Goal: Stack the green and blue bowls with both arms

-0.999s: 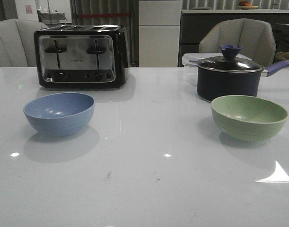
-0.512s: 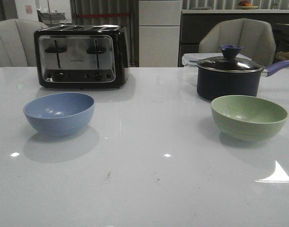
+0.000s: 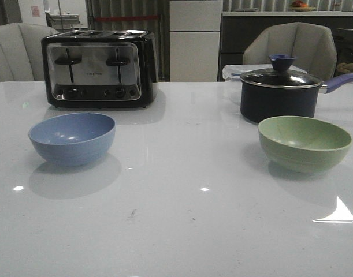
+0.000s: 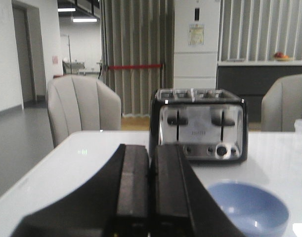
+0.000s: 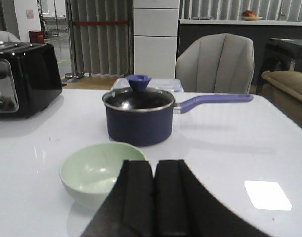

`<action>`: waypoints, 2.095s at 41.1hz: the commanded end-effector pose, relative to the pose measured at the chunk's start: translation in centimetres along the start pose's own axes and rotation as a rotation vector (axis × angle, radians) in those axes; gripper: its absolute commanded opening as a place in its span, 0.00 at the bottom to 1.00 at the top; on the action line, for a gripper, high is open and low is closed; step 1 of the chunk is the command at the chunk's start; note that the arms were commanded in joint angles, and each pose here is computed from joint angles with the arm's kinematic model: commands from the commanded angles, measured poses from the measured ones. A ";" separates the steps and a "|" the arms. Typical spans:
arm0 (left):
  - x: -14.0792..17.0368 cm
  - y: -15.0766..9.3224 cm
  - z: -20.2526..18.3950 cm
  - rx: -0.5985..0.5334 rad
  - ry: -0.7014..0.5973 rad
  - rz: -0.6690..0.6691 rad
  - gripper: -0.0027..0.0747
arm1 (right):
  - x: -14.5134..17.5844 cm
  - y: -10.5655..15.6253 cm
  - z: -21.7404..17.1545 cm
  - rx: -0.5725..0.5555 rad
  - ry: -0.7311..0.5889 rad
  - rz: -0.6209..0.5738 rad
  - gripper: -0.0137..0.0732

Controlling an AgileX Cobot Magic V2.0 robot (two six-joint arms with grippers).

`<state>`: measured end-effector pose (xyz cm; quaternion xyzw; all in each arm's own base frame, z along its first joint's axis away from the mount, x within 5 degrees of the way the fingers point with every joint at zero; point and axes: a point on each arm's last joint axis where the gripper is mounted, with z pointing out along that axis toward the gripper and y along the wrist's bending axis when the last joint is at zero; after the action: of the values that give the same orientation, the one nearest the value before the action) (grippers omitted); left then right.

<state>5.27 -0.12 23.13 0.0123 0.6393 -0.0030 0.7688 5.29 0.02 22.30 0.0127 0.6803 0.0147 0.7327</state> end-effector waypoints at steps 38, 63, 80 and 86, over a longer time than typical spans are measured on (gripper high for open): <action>-9.6 0.0 5.4 0.021 0.480 -0.016 0.15 | -9.4 0.5 6.7 -0.001 0.524 -0.007 0.22; -8.5 0.0 6.2 0.022 0.540 -0.016 0.81 | -5.1 0.3 10.2 0.005 0.873 0.000 0.77; -8.6 -1.7 6.1 0.206 0.527 0.021 0.81 | -5.8 0.4 15.0 0.004 0.961 0.025 0.75; -8.7 -2.5 6.0 0.291 0.516 0.042 0.81 | -5.8 0.3 18.0 0.010 0.993 0.054 0.75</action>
<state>9.17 -2.39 31.20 0.1231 0.8381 -0.0612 0.5280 21.02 0.39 27.84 0.0139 0.9581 0.0285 0.2847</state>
